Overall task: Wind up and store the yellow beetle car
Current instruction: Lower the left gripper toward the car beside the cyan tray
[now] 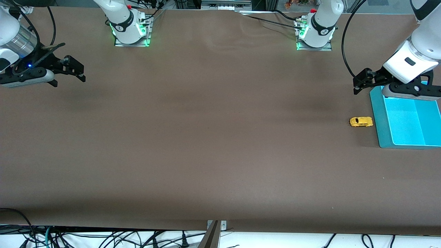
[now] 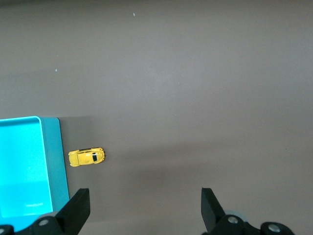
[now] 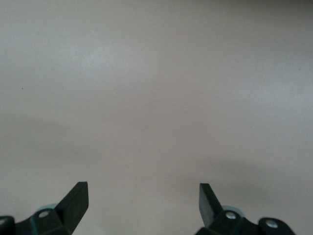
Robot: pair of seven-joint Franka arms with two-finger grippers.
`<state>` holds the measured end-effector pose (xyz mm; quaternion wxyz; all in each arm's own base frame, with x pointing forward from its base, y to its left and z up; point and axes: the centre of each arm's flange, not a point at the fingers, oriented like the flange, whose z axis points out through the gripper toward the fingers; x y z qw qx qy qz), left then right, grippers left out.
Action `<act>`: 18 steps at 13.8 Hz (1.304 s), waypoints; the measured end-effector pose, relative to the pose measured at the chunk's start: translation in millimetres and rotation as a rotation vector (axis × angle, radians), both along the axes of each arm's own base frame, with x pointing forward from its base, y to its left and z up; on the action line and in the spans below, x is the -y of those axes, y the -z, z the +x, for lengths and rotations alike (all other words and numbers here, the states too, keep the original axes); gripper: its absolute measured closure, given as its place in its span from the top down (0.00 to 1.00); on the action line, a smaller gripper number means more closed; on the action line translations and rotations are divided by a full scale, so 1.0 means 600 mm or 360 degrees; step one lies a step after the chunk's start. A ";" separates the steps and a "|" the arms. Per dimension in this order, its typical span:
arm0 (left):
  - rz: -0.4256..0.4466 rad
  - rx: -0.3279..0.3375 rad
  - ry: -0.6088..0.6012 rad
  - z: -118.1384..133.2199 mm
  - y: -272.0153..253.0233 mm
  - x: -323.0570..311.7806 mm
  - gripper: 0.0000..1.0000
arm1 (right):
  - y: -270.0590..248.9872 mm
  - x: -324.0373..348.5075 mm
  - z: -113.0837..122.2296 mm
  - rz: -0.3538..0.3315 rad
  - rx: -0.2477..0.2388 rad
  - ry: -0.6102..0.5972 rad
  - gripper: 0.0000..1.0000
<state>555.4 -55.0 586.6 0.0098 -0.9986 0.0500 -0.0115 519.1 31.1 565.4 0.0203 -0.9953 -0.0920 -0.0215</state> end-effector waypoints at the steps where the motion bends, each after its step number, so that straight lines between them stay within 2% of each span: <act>1: 0.0001 -0.0009 -0.0002 0.001 0.003 -0.001 1.00 | -0.001 0.004 0.001 -0.0006 0.0002 0.0005 1.00; 7: 0.0008 -0.0135 0.0016 0.001 0.035 0.009 1.00 | -0.032 0.033 0.006 -0.0025 0.0020 0.0043 1.00; 10: 0.0024 -0.0359 0.0004 -0.002 0.087 0.001 1.00 | -0.053 0.060 0.000 -0.0027 -0.0013 0.0084 1.00; 12: 0.0019 -0.0472 0.0017 0.002 0.120 -0.026 1.00 | -0.055 0.068 0.000 -0.0061 -0.0018 0.0089 1.00; 15: -0.0072 -0.0565 0.0187 0.022 0.178 -0.144 1.00 | -0.048 0.071 0.004 -0.0078 -0.0031 0.0088 1.00; 16: -0.0112 -0.0566 0.0269 0.030 0.199 -0.188 1.00 | -0.044 0.072 0.006 -0.0078 -0.0038 0.0089 1.00; 18: -0.0153 -0.0476 0.0555 0.054 0.235 -0.250 1.00 | -0.039 0.072 0.009 -0.0077 -0.0047 0.0089 1.00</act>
